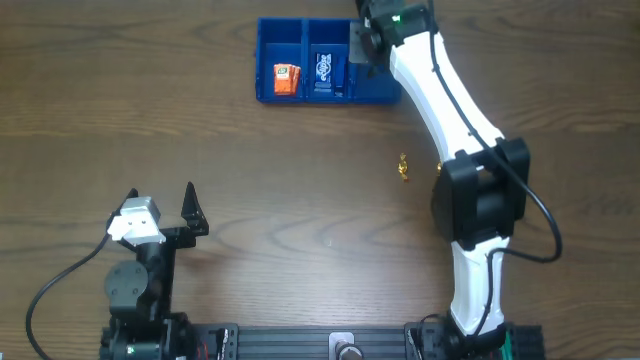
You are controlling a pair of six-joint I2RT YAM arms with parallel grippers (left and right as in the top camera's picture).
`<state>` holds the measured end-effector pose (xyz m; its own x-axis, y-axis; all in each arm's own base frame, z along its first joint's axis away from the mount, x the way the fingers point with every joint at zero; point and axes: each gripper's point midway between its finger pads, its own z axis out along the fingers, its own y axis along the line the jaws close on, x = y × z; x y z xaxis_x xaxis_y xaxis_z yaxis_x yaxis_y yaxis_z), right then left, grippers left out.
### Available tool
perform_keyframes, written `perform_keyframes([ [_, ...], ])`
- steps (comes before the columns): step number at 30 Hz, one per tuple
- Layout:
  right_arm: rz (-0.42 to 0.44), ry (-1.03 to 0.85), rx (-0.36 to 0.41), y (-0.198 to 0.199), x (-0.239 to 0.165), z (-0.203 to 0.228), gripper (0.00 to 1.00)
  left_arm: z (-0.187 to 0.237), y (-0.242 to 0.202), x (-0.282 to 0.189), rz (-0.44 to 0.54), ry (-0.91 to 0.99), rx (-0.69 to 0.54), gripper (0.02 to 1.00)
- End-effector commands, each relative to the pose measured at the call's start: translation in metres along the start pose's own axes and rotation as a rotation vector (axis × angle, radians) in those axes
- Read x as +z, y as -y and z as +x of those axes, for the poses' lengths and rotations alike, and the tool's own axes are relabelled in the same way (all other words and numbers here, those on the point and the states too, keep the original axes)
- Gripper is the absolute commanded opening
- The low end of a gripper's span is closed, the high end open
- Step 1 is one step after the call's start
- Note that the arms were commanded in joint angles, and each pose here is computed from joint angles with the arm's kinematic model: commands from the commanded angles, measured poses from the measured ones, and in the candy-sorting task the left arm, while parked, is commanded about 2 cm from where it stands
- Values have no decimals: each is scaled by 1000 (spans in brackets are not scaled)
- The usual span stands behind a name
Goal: Sort Candies Into Trays
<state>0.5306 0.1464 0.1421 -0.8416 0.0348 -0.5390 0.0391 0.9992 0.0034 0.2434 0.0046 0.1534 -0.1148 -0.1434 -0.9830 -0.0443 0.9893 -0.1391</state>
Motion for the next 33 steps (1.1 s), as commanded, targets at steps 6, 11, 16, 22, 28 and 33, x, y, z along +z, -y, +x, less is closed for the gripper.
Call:
perform_keyframes([
  [6,15,27,-14,13,-3,-13,606,18,-3,2,-7,-43,12,998],
  [11,14,45,-20,28,-56,-13,630,18,-3,2,-7,-43,12,998],
  [16,-12,-4,-29,46,-94,49,638,18,-3,2,-7,-43,12,998],
  [22,7,-251,8,69,-55,176,638,18,-3,2,-7,-43,12,996],
  [28,1,-308,51,73,-19,225,641,18,-3,2,-7,-43,12,998],
  [33,3,-307,52,71,2,227,634,18,-3,2,-7,-43,12,998],
])
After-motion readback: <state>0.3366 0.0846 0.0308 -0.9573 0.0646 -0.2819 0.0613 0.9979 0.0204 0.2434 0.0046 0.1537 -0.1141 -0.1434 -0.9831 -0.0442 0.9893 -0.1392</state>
